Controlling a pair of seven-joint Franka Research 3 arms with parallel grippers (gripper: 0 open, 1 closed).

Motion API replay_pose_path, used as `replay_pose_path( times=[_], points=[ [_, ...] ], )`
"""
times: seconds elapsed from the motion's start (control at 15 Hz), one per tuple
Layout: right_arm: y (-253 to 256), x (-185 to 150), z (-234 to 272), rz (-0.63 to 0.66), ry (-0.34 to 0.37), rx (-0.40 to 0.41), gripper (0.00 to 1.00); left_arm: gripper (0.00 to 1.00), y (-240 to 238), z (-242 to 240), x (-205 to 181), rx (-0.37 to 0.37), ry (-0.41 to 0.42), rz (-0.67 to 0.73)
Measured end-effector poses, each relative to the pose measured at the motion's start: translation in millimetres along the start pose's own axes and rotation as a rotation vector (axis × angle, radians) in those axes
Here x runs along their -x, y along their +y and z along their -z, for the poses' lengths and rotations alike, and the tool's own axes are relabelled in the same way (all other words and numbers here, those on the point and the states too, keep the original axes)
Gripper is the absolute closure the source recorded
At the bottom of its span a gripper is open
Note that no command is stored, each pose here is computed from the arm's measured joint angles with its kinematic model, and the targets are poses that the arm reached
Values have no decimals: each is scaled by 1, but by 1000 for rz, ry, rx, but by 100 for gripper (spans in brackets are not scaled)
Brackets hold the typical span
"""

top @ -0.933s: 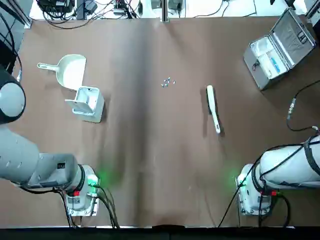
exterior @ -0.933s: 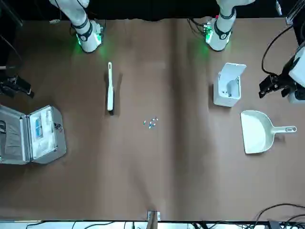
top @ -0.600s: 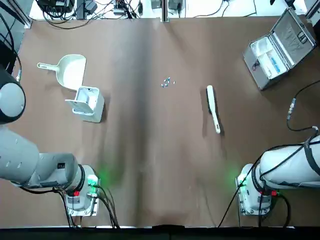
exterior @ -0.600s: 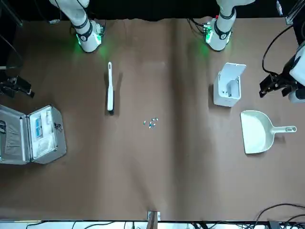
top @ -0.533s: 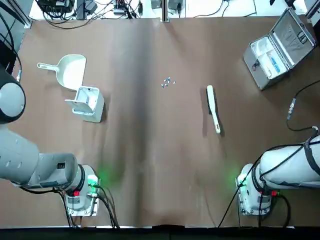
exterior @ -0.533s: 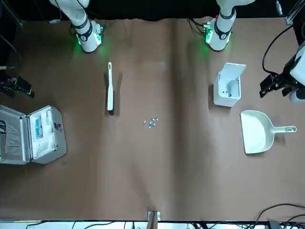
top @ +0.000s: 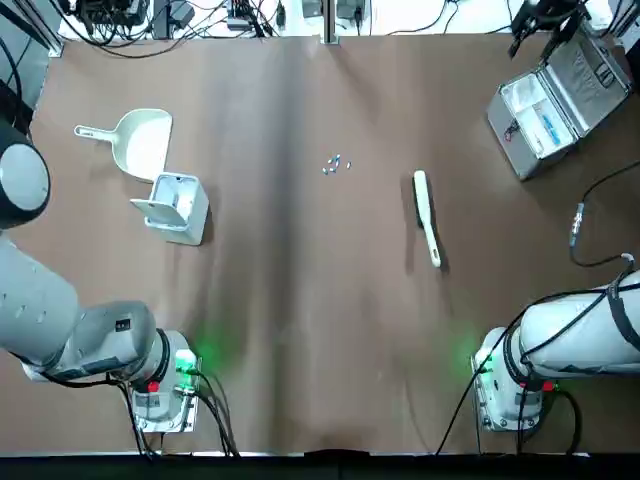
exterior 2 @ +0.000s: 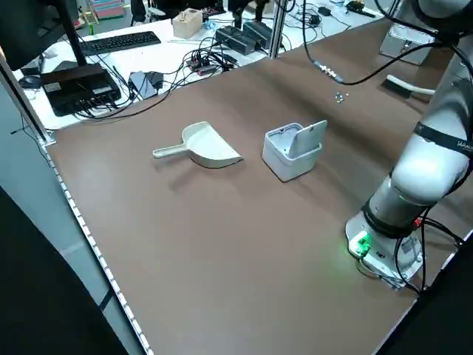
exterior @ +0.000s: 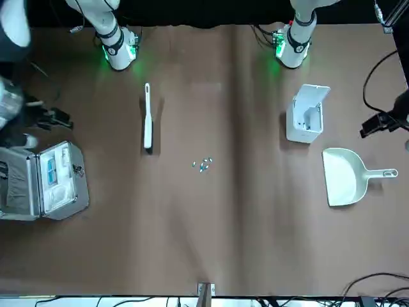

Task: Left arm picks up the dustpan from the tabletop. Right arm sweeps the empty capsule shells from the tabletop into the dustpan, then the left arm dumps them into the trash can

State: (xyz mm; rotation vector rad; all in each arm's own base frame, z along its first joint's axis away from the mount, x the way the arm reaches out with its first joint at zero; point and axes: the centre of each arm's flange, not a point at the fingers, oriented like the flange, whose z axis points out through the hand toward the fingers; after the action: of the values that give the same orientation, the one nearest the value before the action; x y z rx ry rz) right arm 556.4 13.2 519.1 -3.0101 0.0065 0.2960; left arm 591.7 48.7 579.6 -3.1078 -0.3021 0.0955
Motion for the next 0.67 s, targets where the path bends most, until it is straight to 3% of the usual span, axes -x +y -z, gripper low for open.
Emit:
replay_pose_path(
  times=[0.13,0.33,0.53,0.67],
  points=[
    [-26,4,-30,-8,-40,9,1,0,-19,-15,-9,2,-26,32],
    [-72,15,-81,-46,-35,19,1,0,-28,-37,-20,2,-60,29],
    [-107,37,-123,-42,-95,51,1,0,-33,-66,-37,-13,-73,-106],
    [-115,58,-163,-24,-171,74,1,0,-37,-91,-50,-7,-85,-211]
  ],
)
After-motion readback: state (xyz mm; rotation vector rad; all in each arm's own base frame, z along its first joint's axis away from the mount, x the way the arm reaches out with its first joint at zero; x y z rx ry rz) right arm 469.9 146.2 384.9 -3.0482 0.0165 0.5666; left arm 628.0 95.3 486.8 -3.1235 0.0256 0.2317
